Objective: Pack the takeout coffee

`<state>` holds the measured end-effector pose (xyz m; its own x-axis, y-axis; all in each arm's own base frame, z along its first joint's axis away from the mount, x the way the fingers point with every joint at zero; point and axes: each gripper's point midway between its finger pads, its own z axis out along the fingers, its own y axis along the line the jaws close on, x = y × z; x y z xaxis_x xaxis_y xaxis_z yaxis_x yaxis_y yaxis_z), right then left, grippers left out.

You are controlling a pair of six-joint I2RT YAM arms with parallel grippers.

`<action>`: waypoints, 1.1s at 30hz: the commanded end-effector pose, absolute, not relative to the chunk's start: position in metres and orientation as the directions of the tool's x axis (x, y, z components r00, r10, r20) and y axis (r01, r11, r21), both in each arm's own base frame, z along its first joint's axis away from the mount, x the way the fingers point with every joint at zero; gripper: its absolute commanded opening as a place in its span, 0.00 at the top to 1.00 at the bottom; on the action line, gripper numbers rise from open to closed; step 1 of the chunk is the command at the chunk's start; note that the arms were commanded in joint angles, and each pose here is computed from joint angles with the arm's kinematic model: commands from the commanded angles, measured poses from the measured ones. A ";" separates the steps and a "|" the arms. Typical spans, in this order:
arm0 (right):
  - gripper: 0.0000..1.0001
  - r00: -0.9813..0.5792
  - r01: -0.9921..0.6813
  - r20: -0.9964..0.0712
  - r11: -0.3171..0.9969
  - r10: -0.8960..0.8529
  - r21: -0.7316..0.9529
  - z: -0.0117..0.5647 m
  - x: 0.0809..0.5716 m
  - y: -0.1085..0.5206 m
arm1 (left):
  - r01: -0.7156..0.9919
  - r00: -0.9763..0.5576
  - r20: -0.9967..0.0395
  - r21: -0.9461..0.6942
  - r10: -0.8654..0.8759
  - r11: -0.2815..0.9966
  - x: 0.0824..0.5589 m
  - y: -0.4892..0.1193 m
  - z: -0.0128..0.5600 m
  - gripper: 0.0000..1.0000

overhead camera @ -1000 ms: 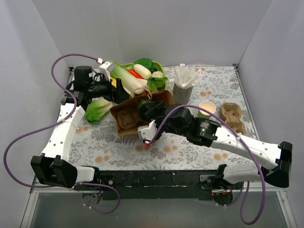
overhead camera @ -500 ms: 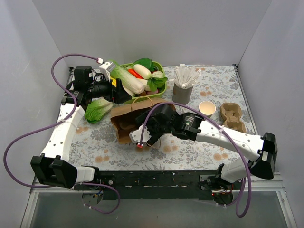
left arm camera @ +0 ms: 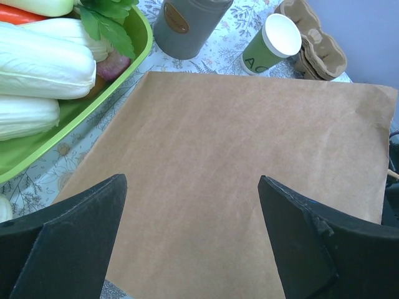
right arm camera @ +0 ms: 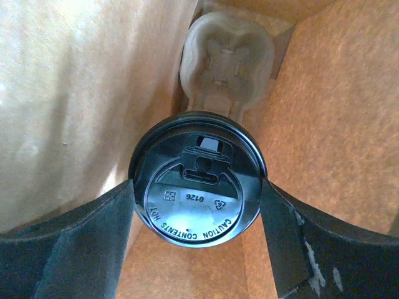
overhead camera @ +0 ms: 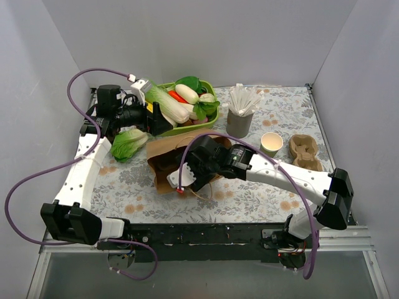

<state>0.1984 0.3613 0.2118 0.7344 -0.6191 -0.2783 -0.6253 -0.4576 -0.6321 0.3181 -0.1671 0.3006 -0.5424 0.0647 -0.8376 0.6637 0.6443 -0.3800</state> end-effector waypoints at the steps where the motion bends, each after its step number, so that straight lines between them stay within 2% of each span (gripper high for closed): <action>1: 0.99 0.747 -0.594 -0.234 -0.467 -0.623 -0.655 0.225 0.221 0.362 | 0.697 -0.502 -0.861 -0.349 0.079 0.627 0.321 -0.169 0.316 0.12; 8: 0.99 0.723 -0.609 -0.228 -0.446 -0.652 -0.656 0.225 0.255 0.357 | 0.702 -0.509 -0.857 -0.355 0.086 0.618 0.325 -0.170 0.312 0.12; 14: 0.99 0.750 -0.571 -0.207 -0.457 -0.628 -0.682 0.218 0.267 0.361 | 0.703 -0.532 -0.842 -0.380 0.091 0.601 0.326 -0.173 0.304 0.12; 24: 0.99 0.787 -0.544 -0.236 -0.461 -0.570 -0.701 0.205 0.281 0.374 | 0.699 -0.530 -0.842 -0.368 0.099 0.613 0.331 -0.171 0.303 0.12; 33: 0.99 0.773 -0.566 -0.237 -0.472 -0.588 -0.676 0.185 0.295 0.372 | 0.698 -0.529 -0.841 -0.356 0.111 0.622 0.329 -0.169 0.300 0.12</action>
<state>0.2864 0.3665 0.1839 0.7353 -0.6247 -0.2627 -0.6132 -0.4484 -0.6503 0.3308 -0.1707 0.2863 -0.5676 0.1031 -0.8168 0.6759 0.6248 -0.3908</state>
